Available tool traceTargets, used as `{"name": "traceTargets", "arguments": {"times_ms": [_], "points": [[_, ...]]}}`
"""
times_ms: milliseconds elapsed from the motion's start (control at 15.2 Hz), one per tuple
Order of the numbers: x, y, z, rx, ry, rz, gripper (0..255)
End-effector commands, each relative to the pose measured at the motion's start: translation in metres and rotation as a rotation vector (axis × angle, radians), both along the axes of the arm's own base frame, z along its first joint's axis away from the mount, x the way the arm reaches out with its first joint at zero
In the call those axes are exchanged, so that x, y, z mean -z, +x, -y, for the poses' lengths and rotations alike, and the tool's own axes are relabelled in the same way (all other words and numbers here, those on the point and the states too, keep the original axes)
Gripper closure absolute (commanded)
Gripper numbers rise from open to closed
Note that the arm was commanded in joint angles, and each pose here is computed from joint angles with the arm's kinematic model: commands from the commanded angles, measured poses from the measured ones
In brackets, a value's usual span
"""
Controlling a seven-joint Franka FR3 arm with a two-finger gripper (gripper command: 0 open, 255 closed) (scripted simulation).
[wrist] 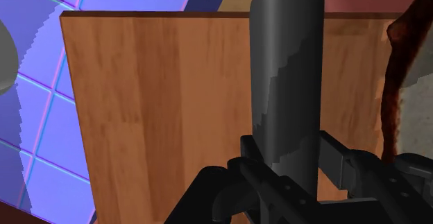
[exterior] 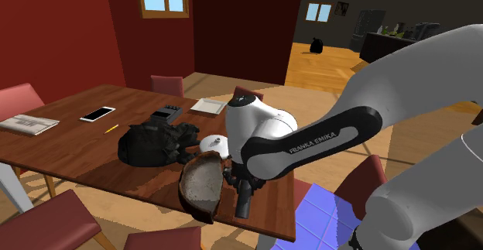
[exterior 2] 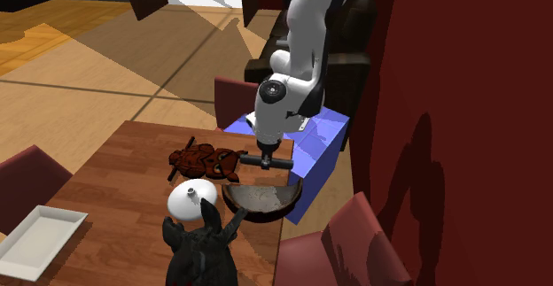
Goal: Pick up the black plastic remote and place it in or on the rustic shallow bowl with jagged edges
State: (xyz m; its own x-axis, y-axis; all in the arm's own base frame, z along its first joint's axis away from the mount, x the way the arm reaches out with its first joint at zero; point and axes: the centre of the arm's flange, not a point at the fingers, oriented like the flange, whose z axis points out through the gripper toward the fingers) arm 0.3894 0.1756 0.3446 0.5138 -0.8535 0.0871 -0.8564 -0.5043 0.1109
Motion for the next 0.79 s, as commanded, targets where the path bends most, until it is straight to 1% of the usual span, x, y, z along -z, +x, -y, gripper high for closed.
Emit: {"name": "traceTargets", "arguments": {"times_ms": [0,726], "points": [[-0.012,-0.001,0.0,0.0,0.0,0.0,255],[-0.07,-0.001,0.0,0.0,0.0,0.0,255]]}}
